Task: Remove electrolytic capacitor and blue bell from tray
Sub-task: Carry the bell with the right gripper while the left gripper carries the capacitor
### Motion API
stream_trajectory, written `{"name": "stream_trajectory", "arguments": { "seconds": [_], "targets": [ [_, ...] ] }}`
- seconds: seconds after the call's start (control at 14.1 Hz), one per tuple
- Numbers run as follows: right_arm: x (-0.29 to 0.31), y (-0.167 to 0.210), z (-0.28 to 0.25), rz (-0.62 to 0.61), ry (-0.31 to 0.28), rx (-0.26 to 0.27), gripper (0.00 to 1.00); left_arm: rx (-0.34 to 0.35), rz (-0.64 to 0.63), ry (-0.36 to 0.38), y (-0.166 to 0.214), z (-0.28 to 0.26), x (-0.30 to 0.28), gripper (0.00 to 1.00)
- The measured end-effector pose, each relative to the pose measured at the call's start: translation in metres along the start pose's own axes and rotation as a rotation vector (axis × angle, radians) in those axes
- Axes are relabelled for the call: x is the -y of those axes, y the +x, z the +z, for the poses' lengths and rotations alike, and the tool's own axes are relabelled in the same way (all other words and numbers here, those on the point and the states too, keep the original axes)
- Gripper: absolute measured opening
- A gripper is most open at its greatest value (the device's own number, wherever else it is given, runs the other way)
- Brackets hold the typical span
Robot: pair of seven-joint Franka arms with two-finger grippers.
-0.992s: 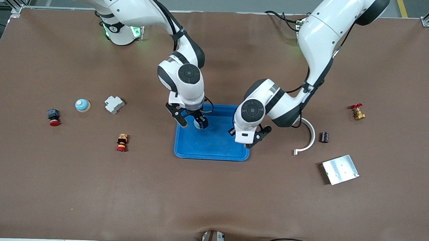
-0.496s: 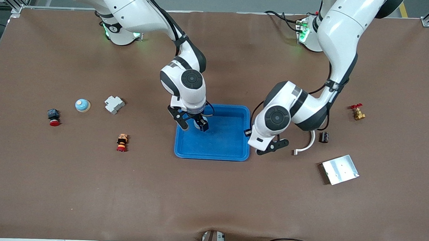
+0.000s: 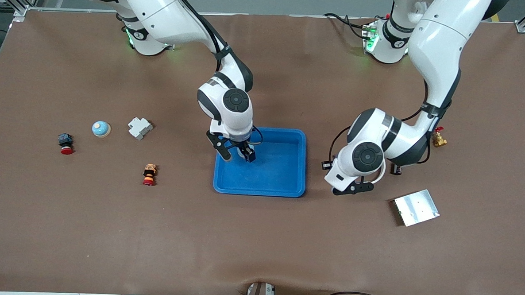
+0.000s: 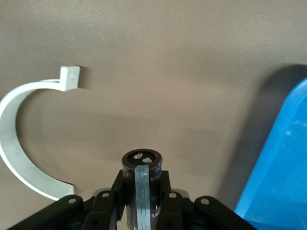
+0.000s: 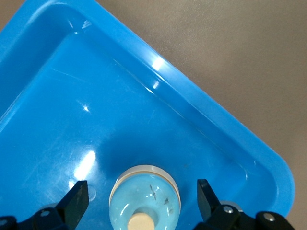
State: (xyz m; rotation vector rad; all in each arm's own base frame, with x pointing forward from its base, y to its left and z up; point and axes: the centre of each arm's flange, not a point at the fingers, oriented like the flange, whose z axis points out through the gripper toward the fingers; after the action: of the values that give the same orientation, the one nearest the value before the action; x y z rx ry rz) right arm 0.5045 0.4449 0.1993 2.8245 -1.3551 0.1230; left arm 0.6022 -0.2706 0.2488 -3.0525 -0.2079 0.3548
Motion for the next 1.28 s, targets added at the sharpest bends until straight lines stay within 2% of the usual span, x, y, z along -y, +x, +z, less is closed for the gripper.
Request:
{"name": "stream_trajectory", "arguments": {
  "seconds": [0.5, 0.85, 1.2, 1.28],
  "targets": [
    [0.006, -0.013, 0.013, 0.021, 0.008, 0.007, 1.0, 0.022, 0.078, 0.048, 0.005, 0.013, 0.055, 0.3],
    [0.01, -0.019, 0.014, 0.03, 0.014, 0.008, 1.0, -0.008, 0.11, 0.027, 0.0, 0.029, 0.074, 0.3],
    [0.011, -0.018, 0.014, 0.029, 0.014, 0.006, 1.0, -0.003, 0.191, 0.02, 0.003, 0.037, 0.091, 0.3],
    [0.011, -0.018, 0.014, 0.028, 0.013, 0.005, 0.95, -0.001, 0.198, 0.019, 0.006, 0.038, 0.096, 0.3]
  ]
}}
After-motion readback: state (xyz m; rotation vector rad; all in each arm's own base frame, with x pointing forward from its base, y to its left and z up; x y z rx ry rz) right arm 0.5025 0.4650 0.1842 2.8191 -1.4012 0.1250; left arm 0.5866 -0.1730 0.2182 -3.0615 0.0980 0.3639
